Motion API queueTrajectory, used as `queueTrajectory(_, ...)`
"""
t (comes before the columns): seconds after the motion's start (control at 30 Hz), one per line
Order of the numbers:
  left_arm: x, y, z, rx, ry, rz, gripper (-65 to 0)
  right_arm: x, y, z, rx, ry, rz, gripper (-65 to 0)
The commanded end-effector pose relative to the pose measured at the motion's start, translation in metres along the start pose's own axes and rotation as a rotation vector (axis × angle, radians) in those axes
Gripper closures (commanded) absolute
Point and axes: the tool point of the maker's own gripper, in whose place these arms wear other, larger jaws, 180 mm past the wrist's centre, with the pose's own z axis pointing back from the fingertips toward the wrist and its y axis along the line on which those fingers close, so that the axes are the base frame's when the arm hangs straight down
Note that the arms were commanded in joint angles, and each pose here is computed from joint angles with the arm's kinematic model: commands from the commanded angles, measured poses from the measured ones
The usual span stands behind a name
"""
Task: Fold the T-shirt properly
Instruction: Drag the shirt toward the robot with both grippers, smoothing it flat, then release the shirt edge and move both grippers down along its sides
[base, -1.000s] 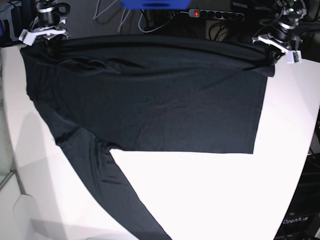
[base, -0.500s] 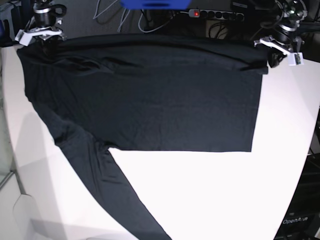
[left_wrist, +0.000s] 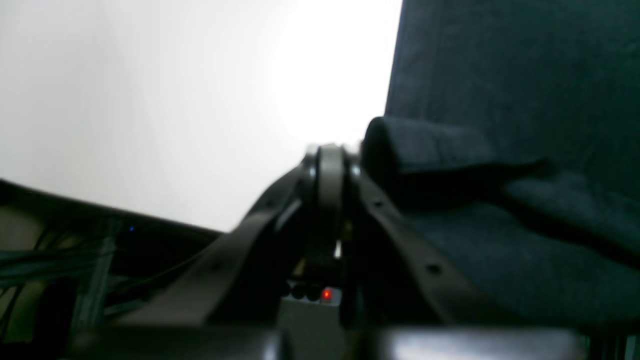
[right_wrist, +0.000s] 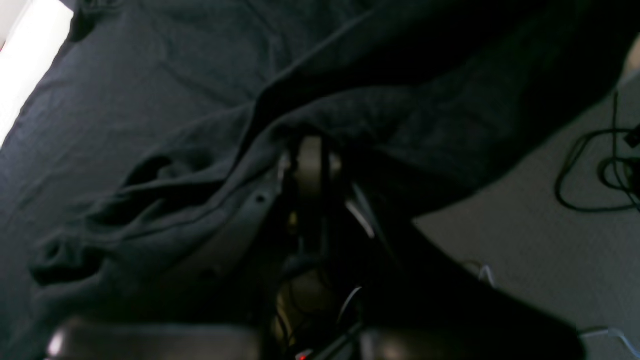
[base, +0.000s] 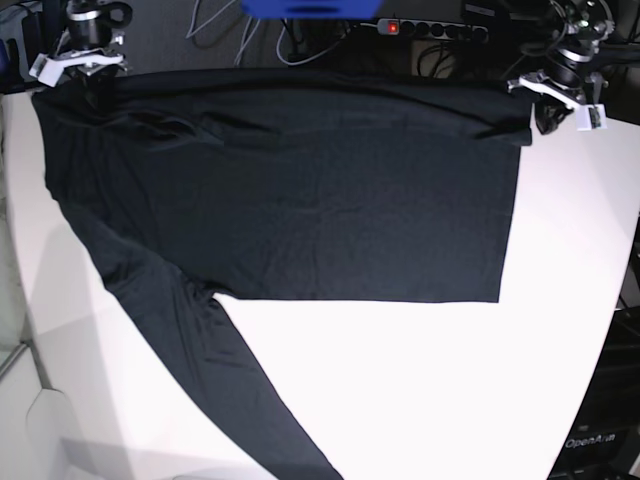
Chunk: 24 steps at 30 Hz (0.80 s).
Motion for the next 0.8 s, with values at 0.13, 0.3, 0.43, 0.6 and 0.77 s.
queueTrajectory(0.13,0.011,0.003,0.001,0.001,-0.039,-0.003,0.0,0.015,0.009,-0.002,0.049,-0.051,0.013,0.0)
queueTrajectory(0.3,0.011,0.003,0.001,0.001,-0.039,-0.003,0.0,0.030,0.018,-0.004,0.071,-0.085,0.041,0.0)
queueTrajectory(0.43,0.014,0.001,0.001,0.000,-0.050,-0.006,0.0,0.048,0.033,-0.004,0.103,-0.119,0.087,0.0)
queueTrajectory(0.6,0.025,0.008,0.003,0.029,-0.083,0.001,0.0,0.066,0.039,-0.004,0.103,-0.152,0.122,0.0)
queueTrajectory(0.77,0.050,-0.003,0.008,0.023,-0.146,-0.038,0.0,0.071,0.042,-0.006,0.104,-0.131,0.154,0.0)
